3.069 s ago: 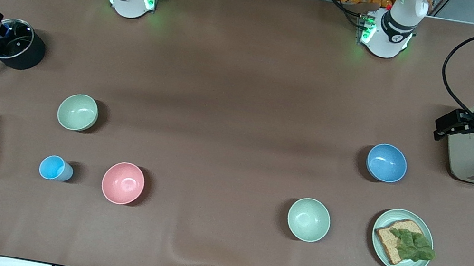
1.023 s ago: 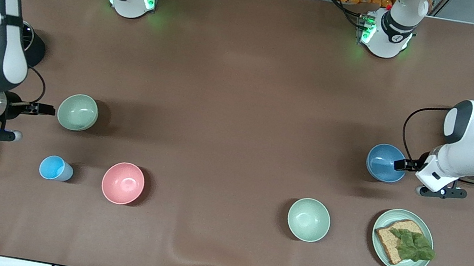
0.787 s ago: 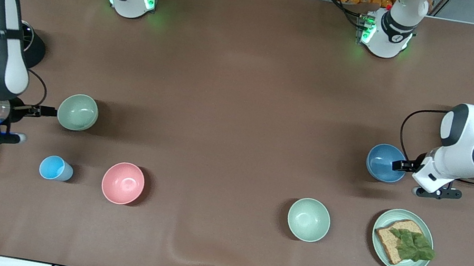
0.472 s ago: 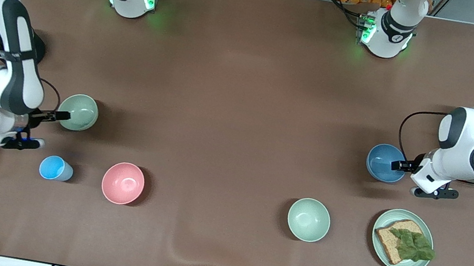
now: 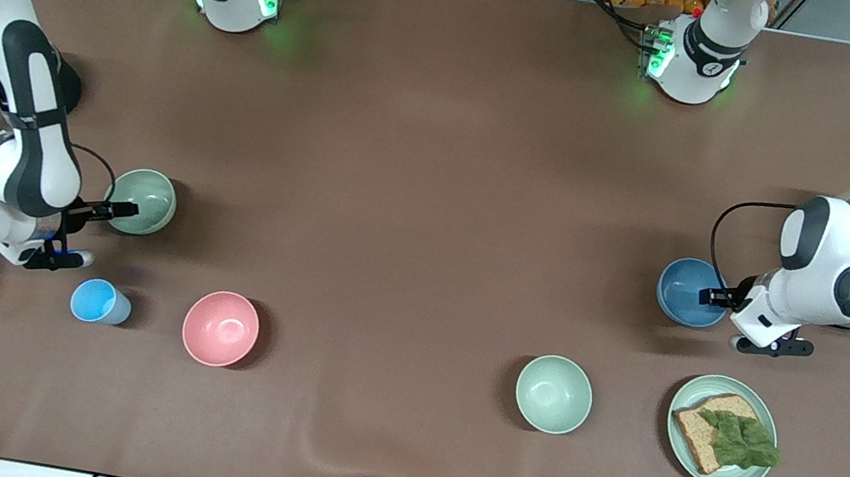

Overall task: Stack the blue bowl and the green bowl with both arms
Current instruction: 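Grasp the blue bowl with the left gripper while the right gripper grasps the green bowl, then lift the green bowl with the right gripper and carry it toward the table middle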

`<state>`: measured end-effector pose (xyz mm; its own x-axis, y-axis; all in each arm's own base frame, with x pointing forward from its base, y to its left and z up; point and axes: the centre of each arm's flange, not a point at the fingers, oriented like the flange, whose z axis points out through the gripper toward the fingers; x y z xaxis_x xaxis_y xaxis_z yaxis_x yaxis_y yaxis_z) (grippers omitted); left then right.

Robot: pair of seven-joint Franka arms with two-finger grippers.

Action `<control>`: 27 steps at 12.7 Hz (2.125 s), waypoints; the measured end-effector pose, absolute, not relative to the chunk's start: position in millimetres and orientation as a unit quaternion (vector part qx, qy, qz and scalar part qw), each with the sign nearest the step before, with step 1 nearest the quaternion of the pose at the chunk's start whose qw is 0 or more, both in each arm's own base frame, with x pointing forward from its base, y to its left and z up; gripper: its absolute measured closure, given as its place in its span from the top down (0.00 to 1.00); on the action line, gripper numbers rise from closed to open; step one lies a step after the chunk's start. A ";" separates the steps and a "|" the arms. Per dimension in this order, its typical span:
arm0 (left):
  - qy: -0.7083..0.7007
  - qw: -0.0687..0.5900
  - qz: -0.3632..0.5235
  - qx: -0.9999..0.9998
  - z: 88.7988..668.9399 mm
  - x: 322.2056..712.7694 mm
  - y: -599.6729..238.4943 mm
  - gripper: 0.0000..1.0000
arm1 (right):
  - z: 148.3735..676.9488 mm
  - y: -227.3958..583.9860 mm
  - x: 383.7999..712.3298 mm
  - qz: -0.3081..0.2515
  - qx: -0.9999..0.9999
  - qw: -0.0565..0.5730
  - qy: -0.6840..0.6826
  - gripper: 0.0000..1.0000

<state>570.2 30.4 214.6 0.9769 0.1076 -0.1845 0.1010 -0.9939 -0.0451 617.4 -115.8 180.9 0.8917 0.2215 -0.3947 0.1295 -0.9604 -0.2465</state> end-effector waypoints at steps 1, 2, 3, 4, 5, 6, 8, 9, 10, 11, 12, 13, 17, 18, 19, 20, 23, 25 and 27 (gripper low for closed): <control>-0.052 0.017 0.095 -0.994 213.2 570.0 30.3 0.49 | 180.6 -117.5 617.0 0.213 -0.966 0.112 -0.095 0.54; -0.052 0.017 0.095 -0.994 212.1 569.8 30.2 0.48 | 180.2 -117.7 616.9 0.213 -0.966 0.113 -0.097 0.42; -0.052 0.017 0.096 -0.994 211.1 569.7 30.1 0.38 | 180.0 -117.5 616.9 0.212 -0.965 0.113 -0.099 0.30; -0.052 0.016 0.096 -0.994 210.3 569.6 30.0 0.28 | 179.8 -117.5 616.8 0.213 -0.965 0.114 -0.100 0.19; -0.052 0.016 0.097 -0.994 209.6 569.5 30.0 0.15 | 179.5 -117.3 616.8 0.212 -0.965 0.114 -0.100 0.09; -0.049 0.016 0.095 -0.994 212.1 570.5 28.5 0.07 | 179.4 -116.9 616.8 0.213 -0.965 0.115 -0.101 0.04; -0.048 0.016 0.092 -0.994 215.3 571.4 27.2 0.07 | 181.1 -114.7 618.7 0.210 -0.965 0.115 -0.104 0.04; -0.048 0.016 0.093 -0.994 215.0 571.4 27.3 0.07 | 184.6 -112.3 621.3 0.208 -0.965 0.115 -0.107 0.04; -0.048 0.016 0.093 -0.994 215.1 571.4 27.3 0.07 | 190.8 -109.7 624.0 0.207 -0.965 0.115 -0.110 0.04; -0.048 0.016 0.092 -0.994 215.2 571.5 27.3 0.07 | 200.6 -106.8 627.1 0.207 -0.965 0.116 -0.114 0.04; -0.048 0.016 0.092 -0.994 215.4 571.7 27.3 0.07 | 213.9 -103.5 630.6 0.203 -0.965 0.116 -0.120 0.04; -0.048 0.016 0.091 -0.995 216.2 572.5 26.8 0.06 | 230.9 -99.0 634.0 0.197 -0.965 0.115 -0.131 0.04; -0.048 0.016 0.083 -0.995 221.9 577.9 26.6 0.05 | 306.4 -87.1 635.2 0.187 -0.964 0.113 -0.150 0.04; -0.048 0.016 0.082 -0.995 222.5 578.6 26.7 0.05 | 322.6 -86.4 632.4 0.192 -0.962 0.115 -0.154 0.04; -0.048 0.016 0.082 -0.995 223.2 579.3 26.7 0.05 | 337.6 -84.9 630.1 0.193 -0.961 0.117 -0.158 0.04; -0.048 0.016 0.080 -0.996 224.2 580.2 26.7 0.05 | 350.2 -80.4 628.8 0.192 -0.961 0.116 -0.163 0.04; -0.049 0.016 0.075 -0.996 229.5 583.9 27.7 0.05 | 361.0 -66.7 628.0 0.193 -0.959 0.114 -0.174 0.04; -0.049 0.017 0.070 -0.996 234.5 586.6 28.3 0.05 | 360.9 -66.2 627.8 0.194 -0.959 0.114 -0.174 0.04; -0.047 0.018 0.068 -0.996 240.5 588.1 26.0 0.05 | 360.8 -66.2 627.6 0.194 -0.959 0.114 -0.174 0.04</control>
<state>588.1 26.0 240.5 0.9861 0.0971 -0.1348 0.0921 -0.9948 -0.0424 627.6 -66.2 360.8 0.8639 0.3787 -0.3320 0.2899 -0.9130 -0.2869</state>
